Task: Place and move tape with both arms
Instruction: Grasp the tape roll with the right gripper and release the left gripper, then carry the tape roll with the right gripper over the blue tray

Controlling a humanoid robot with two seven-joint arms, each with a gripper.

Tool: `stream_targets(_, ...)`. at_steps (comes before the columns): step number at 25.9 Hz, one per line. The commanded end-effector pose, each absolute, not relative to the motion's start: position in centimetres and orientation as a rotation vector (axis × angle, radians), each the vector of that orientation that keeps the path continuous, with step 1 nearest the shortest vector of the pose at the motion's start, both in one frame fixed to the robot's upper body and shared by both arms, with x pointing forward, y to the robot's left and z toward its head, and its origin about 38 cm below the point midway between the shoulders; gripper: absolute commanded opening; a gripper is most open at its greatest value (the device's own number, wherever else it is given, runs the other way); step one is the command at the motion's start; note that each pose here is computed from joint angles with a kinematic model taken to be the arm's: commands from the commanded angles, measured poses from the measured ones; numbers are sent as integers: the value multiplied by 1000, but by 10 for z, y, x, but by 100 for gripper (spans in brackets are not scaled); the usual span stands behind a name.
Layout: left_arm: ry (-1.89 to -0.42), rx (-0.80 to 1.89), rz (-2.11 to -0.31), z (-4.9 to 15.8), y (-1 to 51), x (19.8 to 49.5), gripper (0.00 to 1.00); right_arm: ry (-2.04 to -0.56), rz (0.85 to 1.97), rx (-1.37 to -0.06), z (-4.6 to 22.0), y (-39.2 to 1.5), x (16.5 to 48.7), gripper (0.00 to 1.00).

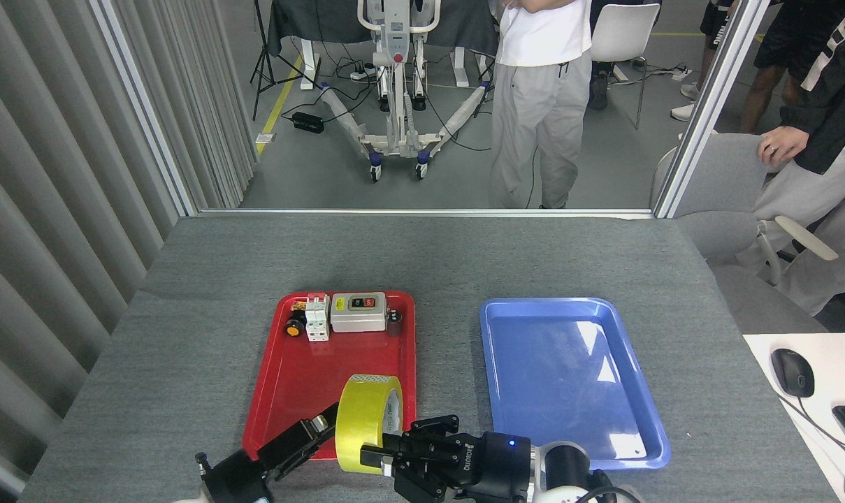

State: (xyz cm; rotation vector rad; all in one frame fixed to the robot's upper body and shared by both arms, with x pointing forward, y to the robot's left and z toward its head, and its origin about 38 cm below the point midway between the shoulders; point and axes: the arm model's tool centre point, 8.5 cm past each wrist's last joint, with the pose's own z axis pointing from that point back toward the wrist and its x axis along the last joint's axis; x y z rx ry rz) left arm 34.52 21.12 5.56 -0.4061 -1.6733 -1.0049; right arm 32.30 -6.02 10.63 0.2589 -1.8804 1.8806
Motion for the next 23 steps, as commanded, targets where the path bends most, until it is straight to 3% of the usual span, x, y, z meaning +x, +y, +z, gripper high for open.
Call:
stream_targets(1,-1673,-390,-991,55,217,346,100,-1881,1883,246,108,-62,324,9)
stream_targets(5,-1665,-372,-990,54,223,346,100,-1880,1870,196,111,-75,331,7)
stream_targets(10,-1642,-344,-934,52,226,350,100,-1816,1773,-26,116,-141,358,6)
stream_targets(15,-1581,-50,-824,47,241,365,100,-1697,1821,-223,120,-171,376,5)
stream_targets(17,-1581,57,-757,47,248,370,100,-1581,1836,-301,119,-175,387,5)
stream_targets(23,-1685,249,-672,73,257,374,100,-1253,1652,-480,126,-201,429,5)
